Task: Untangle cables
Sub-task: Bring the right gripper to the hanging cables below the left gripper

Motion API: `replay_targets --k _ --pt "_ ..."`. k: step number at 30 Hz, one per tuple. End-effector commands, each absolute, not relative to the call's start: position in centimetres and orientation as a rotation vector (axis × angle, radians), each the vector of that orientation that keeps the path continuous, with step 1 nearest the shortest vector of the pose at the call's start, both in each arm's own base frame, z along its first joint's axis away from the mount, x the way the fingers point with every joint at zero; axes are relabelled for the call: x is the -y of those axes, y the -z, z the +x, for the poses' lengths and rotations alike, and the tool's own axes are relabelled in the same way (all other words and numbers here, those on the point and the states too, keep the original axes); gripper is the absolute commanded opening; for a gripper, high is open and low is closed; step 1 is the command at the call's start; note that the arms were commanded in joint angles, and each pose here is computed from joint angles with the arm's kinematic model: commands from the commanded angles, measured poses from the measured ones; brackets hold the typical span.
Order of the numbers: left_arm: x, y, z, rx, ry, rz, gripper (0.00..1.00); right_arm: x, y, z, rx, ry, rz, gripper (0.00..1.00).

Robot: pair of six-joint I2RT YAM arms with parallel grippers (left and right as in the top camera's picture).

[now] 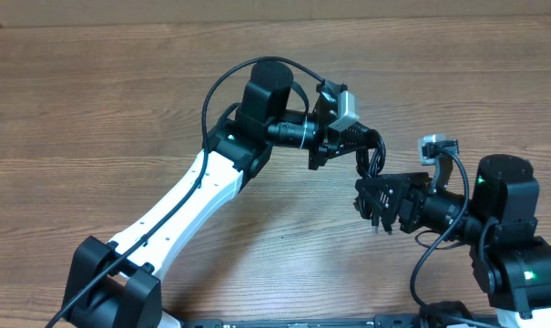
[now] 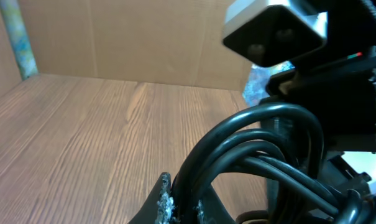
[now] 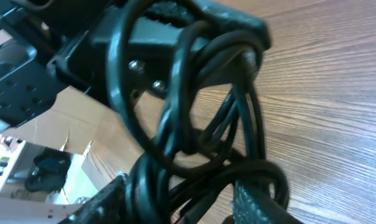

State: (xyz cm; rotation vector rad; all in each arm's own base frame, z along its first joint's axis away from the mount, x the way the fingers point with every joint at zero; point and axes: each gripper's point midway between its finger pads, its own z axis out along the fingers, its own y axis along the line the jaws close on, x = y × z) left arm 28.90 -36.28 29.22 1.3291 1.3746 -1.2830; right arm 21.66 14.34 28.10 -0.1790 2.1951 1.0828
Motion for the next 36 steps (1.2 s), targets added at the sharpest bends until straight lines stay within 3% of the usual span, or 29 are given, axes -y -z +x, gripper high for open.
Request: replay_targets --k 1,3,4,5,27,36 --pt "35.9 -30.9 29.0 -1.365 1.268 1.300 0.04 -14.8 -29.4 21.2 -2.137 -1.094 -0.277 0.39" --pt "35.9 -30.9 29.0 -1.364 1.268 1.300 0.04 -14.8 -29.5 21.1 -2.135 -1.095 -0.283 0.22" --pt "35.9 -30.9 29.1 -1.371 1.259 1.294 0.04 -14.8 -29.5 21.1 -2.135 -1.095 -0.282 0.07" --pt "35.9 -30.8 29.3 -1.378 1.249 1.287 0.04 -14.8 -29.5 21.1 -2.135 -1.095 -0.282 0.04" --pt "33.0 -26.6 34.0 -1.719 1.065 1.092 0.04 -13.1 -28.1 22.4 -2.190 -0.957 -0.167 0.04" --pt "33.5 -27.6 31.6 -1.643 1.221 1.173 0.04 -11.6 -27.4 23.3 -2.219 -0.863 -0.046 0.04"
